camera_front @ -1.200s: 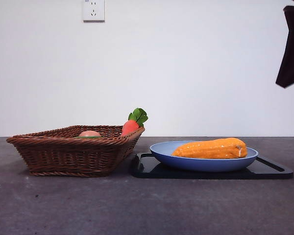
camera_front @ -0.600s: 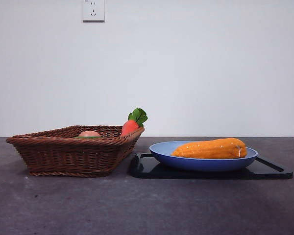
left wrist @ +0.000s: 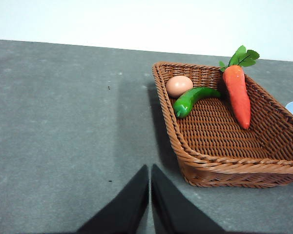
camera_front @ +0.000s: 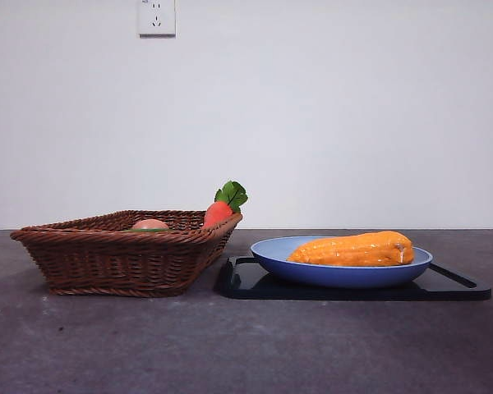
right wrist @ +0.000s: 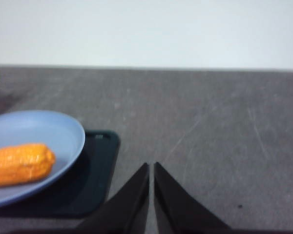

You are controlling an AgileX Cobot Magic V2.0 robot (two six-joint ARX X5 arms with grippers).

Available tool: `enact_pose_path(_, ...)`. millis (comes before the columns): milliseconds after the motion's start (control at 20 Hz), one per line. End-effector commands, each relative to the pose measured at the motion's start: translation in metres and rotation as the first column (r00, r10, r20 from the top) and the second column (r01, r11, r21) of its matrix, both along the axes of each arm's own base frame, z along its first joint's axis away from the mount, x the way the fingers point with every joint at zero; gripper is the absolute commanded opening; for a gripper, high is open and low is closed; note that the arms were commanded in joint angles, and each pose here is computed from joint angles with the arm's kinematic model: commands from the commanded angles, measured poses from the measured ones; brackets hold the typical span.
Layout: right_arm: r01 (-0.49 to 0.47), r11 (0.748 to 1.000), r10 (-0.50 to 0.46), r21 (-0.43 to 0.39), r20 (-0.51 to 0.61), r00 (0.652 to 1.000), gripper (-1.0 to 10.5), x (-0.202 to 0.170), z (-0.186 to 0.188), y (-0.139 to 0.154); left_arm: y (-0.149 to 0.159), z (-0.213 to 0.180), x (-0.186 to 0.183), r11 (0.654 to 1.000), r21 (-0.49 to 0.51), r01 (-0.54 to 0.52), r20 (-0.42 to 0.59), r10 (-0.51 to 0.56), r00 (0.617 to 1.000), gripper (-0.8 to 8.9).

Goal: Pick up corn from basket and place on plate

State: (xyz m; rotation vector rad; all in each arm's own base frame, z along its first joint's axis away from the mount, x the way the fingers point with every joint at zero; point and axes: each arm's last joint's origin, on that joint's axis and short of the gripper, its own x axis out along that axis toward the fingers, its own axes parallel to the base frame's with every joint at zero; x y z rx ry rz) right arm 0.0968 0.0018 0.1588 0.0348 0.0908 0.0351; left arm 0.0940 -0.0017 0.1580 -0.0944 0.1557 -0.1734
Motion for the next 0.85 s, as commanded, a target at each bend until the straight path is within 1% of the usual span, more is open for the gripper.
enact_pose_path(50,0.004,1.000,-0.003,0.013,-0.003,1.000,0.0,0.0001,-0.0018,-0.0001,0.0003,-0.0088,0.0004,1.000,-0.009,-0.004,-0.046,0.004,0.999,0.08)
enact_pose_path(500,0.004,1.000,-0.003,0.010,-0.069,0.998,0.0,-0.0007,-0.0082,-0.0001,0.0003,-0.0088,0.0004,1.000,-0.009,-0.004,-0.046,0.004,0.999,0.08)
enact_pose_path(850,0.003,1.000,-0.003,0.010,-0.061,0.998,0.0,-0.0006,-0.0073,-0.0001,0.0003,-0.0088,0.0004,1.000,-0.009,-0.004,-0.046,0.004,0.999,0.08)
